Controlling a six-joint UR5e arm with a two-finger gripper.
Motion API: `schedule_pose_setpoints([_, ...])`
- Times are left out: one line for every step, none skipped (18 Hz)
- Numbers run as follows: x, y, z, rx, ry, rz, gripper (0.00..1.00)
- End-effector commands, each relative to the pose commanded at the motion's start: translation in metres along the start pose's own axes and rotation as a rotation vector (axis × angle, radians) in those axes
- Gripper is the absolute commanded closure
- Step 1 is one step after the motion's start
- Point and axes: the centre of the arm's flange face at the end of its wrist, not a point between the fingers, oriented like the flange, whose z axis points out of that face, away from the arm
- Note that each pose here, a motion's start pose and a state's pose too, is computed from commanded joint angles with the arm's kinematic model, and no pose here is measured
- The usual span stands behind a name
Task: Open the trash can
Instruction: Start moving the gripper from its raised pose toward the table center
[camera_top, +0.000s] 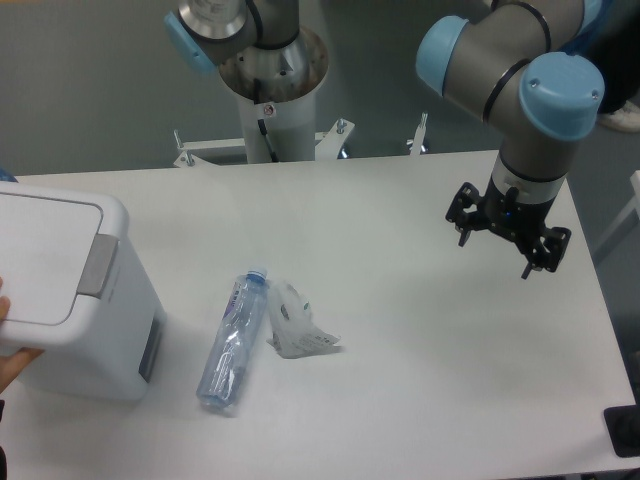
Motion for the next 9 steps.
schedule_pose_setpoints([0.000,0.000,0.001,-0.001,0.003,0.000,0.00])
schedule_pose_setpoints([0.000,0.000,0.000,0.001,0.002,0.000,0.00])
schedule_pose_setpoints([0.000,0.000,0.000,0.001,0.002,0.000,0.00])
schedule_pose_setpoints([0.000,0.000,0.000,0.005,0.003,-0.002,0.00])
schedule_pose_setpoints([0.001,-0.002,0.000,0.027,0.010,-0.002,0.00])
schedule_pose_setpoints([0.003,-0.005,0.003,0.059,0.023,-0.004,0.00])
schedule_pose_setpoints([0.006,-0.005,0.008,0.082,0.039,-0.011,0.00])
schedule_pose_setpoints([0.008,-0.005,0.015,0.096,0.045,-0.020,0.00])
schedule_pose_setpoints([0.009,-0.002,0.015,0.107,0.023,-0.030,0.00])
